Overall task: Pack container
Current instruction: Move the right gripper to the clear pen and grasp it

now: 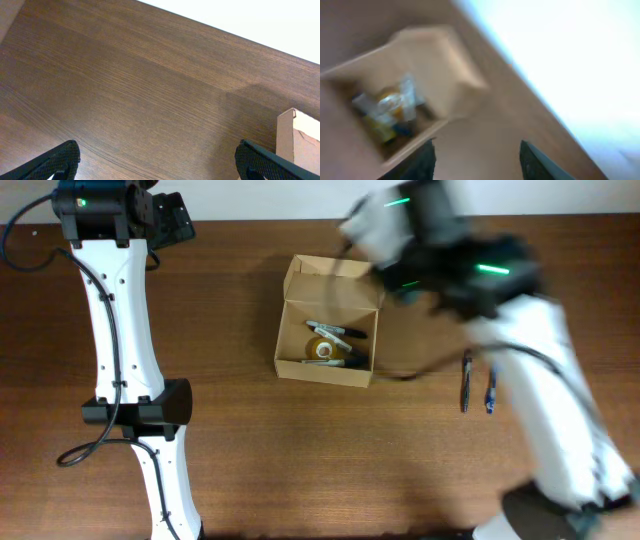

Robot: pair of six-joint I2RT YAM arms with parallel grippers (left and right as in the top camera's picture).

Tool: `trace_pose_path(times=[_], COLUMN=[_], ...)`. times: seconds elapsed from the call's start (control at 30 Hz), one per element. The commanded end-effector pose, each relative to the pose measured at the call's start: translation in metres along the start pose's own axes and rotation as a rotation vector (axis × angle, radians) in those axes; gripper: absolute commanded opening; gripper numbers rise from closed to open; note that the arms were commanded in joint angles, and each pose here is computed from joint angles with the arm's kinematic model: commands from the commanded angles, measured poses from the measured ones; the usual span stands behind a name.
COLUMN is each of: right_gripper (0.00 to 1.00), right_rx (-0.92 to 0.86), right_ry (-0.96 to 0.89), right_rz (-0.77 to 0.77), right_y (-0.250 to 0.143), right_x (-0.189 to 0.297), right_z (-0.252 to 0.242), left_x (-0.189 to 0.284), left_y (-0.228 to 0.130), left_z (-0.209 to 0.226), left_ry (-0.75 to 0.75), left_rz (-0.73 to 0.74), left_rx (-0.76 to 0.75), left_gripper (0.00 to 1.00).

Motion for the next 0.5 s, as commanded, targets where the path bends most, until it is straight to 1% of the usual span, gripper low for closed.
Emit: trace_pose_path(times=[0.0,0.03,0.07,0.1,0.17,0.23,0.27,0.33,0.47], right_gripper=[0.57,0.57,0.57,0.57,0.49,0.49,0.46,0.44,0.44], right_rx=[-0.370,-0.496,-0.677,-0.755,-0.878,-0.933,-0.952,-0.979,-0.995], right_ry=[-0.147,-0.172,-0.166,-0.136,-0.062,0.002,0.035,0.099,0.246], right_rz=[0.043,0.060,0.119,0.169,0.300,0.424,0.472,0.545,0.702], right_y=[-0.050,-0.068,-0.100,-0.118,-0.154,-0.181,-0.191,-0.209,-0.241], right_x=[0.023,0.026,0.025,0.021,0.004,-0.017,-0.028,-0.055,-0.118], right_z=[-0.049,-0.061,-0.073,-0.076,-0.076,-0.074,-0.073,-0.068,-0.043], left_x=[0.003,0.003,0.003,0.003,0.003,0.003,0.003,0.003,0.003], left_y=[0.001,0.001,0.001,0.001,0.001,0.001,0.001,0.001,0.001], left_z=[0.002,0.002,0.002,0.002,0.002,0.003,0.003,0.003,0.002], left_ry=[0.002,0.002,0.002,0.002,0.002,0.003,0.003,0.003,0.002], left_rz=[-0.007,-0.007,-0.007,-0.007,-0.007,-0.007,-0.007,-0.007,-0.007], left_rx=[-0.012,-0.012,-0.012,-0.012,-0.012,-0.010,-0.010,-0.010,-0.012], left_gripper=[1.00,1.00,1.00,1.00,1.00,1.00,1.00,1.00,1.00])
Point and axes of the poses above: each gripper's point midway between its finger pads, its own x axis back along the fingers, its own z axis along the line the jaws close on, y = z × x, the point moved 10 cm from there along x, back along the fingers, and after that the axes turned 15 degrees about x, right-handed, at the moved point
